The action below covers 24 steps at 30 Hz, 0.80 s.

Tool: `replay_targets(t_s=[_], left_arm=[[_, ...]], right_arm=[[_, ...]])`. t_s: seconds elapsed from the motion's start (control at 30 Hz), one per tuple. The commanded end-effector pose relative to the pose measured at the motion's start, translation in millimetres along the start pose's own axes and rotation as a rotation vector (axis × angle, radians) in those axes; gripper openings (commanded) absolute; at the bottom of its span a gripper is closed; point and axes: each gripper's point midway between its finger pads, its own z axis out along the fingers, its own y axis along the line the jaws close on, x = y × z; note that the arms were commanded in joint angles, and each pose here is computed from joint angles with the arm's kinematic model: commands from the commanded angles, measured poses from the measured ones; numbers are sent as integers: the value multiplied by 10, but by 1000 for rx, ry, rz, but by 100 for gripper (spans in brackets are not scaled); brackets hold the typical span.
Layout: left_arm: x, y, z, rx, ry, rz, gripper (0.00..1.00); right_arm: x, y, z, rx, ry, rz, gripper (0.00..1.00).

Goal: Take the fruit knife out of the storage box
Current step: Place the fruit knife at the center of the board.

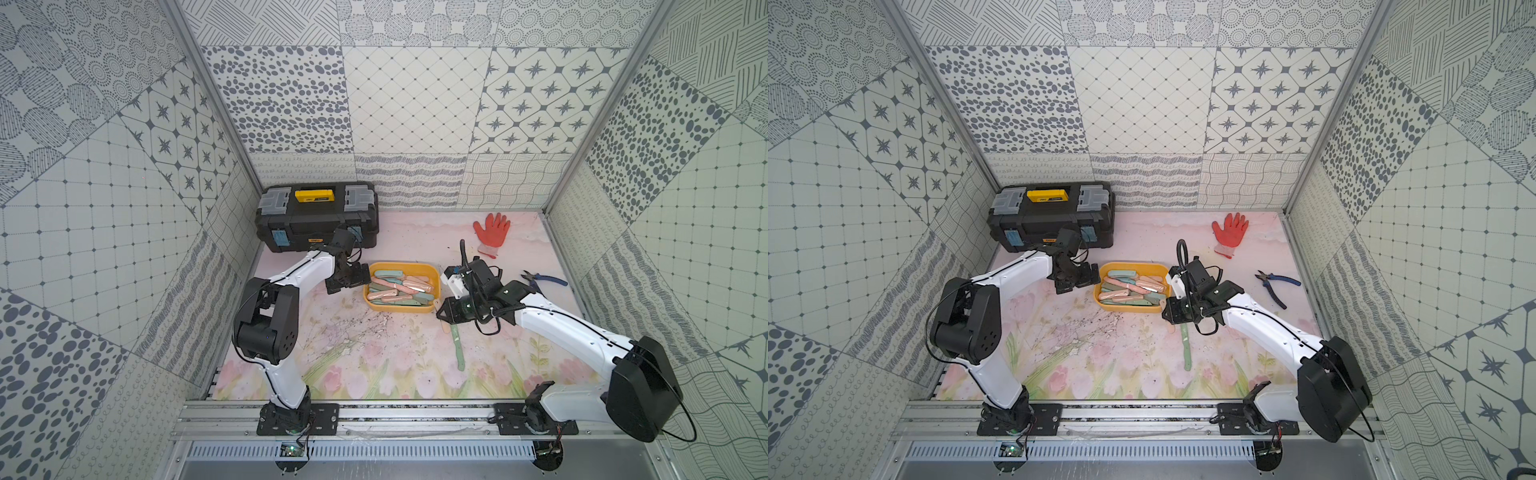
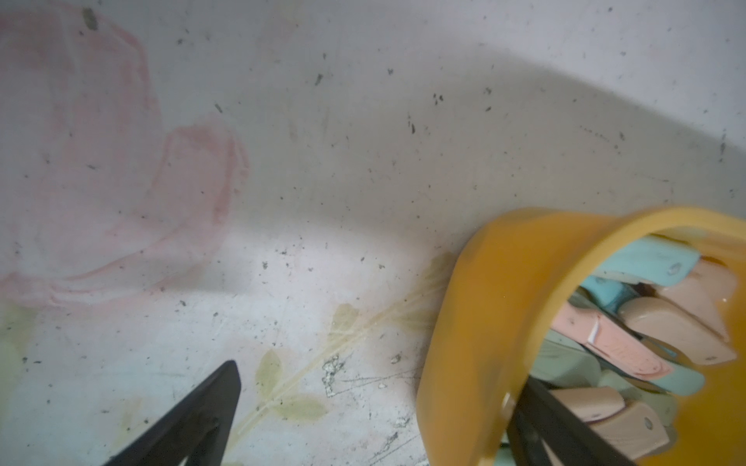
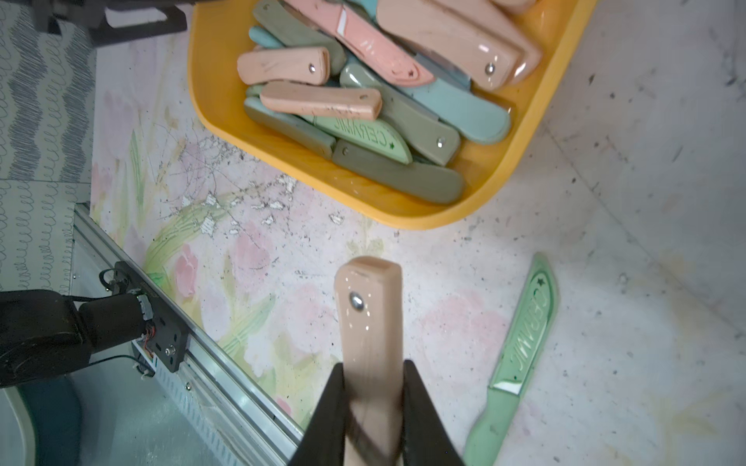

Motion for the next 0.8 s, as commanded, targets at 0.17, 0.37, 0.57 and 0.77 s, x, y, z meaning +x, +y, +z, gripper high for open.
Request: replay_targets(t_s=[0.17, 0.37, 0.57, 0.77], left_arm=[[28, 52, -2, -25, 7, -7, 98], [33, 51, -14, -25, 3, -7, 98], [41, 57, -20, -26, 4, -7, 98], [38, 45, -9, -20, 5, -8, 98]], right_arm=[[360, 32, 144, -76, 33, 108, 14], [580, -57, 360, -79, 72, 145, 14], [630, -166, 516, -36, 77, 138, 15], [653, -267, 630, 12, 106, 154, 17]])
